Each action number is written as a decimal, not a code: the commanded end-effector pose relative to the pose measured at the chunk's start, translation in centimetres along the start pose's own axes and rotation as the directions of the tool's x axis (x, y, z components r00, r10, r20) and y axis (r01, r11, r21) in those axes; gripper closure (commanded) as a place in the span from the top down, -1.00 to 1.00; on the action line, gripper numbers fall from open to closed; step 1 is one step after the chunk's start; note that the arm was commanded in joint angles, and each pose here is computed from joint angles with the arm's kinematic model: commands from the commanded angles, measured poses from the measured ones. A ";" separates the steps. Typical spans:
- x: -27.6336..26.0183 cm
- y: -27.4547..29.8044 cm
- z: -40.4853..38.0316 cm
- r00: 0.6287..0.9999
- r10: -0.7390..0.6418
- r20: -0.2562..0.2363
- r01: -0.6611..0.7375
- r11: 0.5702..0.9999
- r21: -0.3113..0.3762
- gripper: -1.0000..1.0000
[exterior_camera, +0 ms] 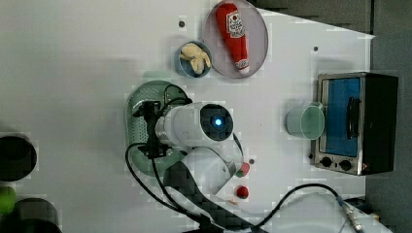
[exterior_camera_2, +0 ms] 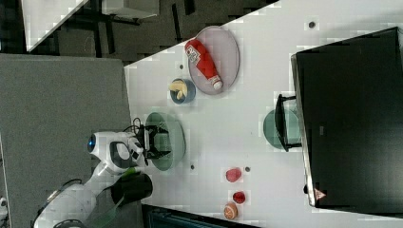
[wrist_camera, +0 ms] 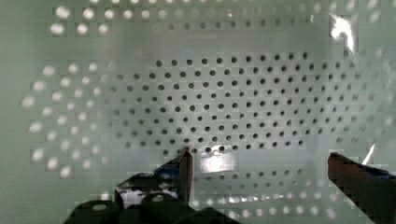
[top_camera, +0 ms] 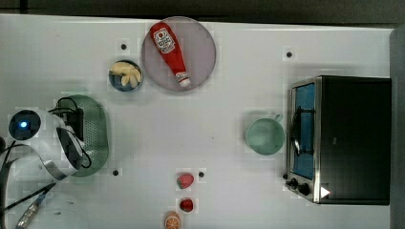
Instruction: Drag strainer right to left.
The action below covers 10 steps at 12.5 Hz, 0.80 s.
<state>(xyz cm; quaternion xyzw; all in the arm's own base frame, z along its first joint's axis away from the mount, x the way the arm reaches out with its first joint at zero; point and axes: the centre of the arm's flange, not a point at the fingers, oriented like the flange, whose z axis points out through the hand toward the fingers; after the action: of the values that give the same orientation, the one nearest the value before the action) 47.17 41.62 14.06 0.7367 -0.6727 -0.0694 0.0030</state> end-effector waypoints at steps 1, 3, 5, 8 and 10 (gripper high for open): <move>1.4 -1.6 -9.8 0.975 -0.220 0.003 0.220 0.974 0.054 1.00; 5.1 -2.8 -15.9 0.943 -0.331 -0.026 0.332 0.941 0.058 1.00; 10.5 -4.1 -23.4 0.927 -0.372 -0.045 0.375 0.922 0.095 1.00; 20.7 -4.4 -34.3 0.915 -0.397 -0.065 0.402 0.899 0.171 1.00; 28.0 -2.6 -39.8 0.893 -0.441 -0.092 0.450 0.878 0.163 1.00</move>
<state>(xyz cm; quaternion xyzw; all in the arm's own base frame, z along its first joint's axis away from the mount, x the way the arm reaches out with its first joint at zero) 56.18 14.44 52.95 0.8363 -0.5382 0.0204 -0.1023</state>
